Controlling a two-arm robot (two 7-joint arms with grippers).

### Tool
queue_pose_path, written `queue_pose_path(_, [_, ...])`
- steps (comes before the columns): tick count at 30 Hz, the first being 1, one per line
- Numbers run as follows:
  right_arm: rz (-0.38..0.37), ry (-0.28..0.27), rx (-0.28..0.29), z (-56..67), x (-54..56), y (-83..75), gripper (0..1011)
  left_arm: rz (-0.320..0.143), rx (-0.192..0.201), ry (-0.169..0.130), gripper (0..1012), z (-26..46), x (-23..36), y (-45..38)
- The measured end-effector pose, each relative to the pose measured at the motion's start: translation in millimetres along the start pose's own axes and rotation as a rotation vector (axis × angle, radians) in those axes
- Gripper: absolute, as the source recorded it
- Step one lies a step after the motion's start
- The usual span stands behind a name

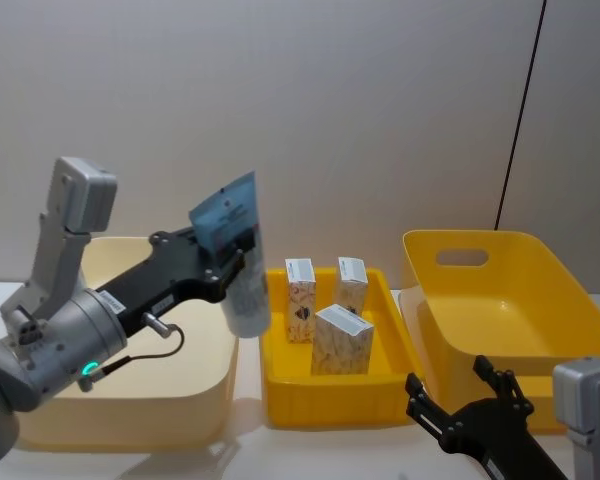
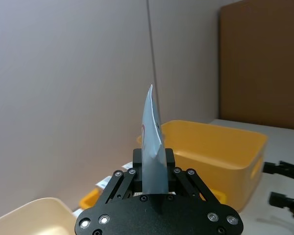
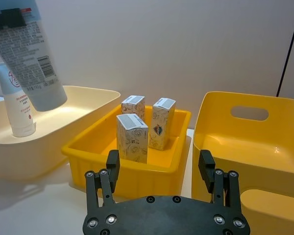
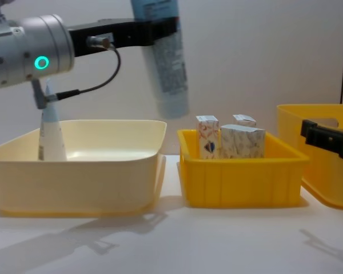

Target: Bimanual collaborative sorting of washing and personal care products

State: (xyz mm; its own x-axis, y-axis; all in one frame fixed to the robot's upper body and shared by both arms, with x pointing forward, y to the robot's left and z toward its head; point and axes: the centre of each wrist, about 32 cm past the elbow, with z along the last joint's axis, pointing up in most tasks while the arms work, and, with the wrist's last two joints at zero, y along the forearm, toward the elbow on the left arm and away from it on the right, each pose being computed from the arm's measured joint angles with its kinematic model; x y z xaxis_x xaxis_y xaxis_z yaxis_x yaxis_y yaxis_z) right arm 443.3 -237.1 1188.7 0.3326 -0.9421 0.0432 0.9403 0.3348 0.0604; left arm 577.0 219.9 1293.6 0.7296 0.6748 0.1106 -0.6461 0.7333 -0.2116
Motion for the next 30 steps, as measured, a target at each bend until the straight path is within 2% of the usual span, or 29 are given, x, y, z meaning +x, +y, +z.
queue_pose_path(1, [0.0, 0.0, 0.0, 0.0, 0.0, 0.0, 1001, -0.022, -0.002, 0.017, 240, -0.6, -1.0, -1.9])
queue_pose_path(2, [0.0, 0.0, 0.0, 0.0, 0.0, 0.0, 1001, -0.022, -0.002, 0.017, 240, -0.6, -1.0, -1.9])
queue_pose_path(4, [0.0, 0.0, 0.0, 0.0, 0.0, 0.0, 1001, -0.064, -0.004, 0.051, 240, -2.4, -3.1, -6.1])
queue_pose_path(11, [0.0, 0.0, 0.0, 0.0, 0.0, 0.0, 1001, -0.139, -0.004, 0.115, 239, -6.9, -7.6, -13.6])
queue_pose_path(17, [0.0, 0.0, 0.0, 0.0, 0.0, 0.0, 1001, -0.171, -0.005, 0.146, 240, -10.2, -11.9, -17.1])
queue_pose_path(24, [0.007, 0.009, 0.001, 1.8, 0.5, -0.4, 1001, -0.189, -0.006, 0.164, 240, -12.1, -14.5, -19.0])
queue_pose_path(30, [0.043, 0.04, 0.0, 11.4, 4.0, -2.2, 1001, -0.2, -0.007, 0.175, 240, -13.5, -16.3, -20.2])
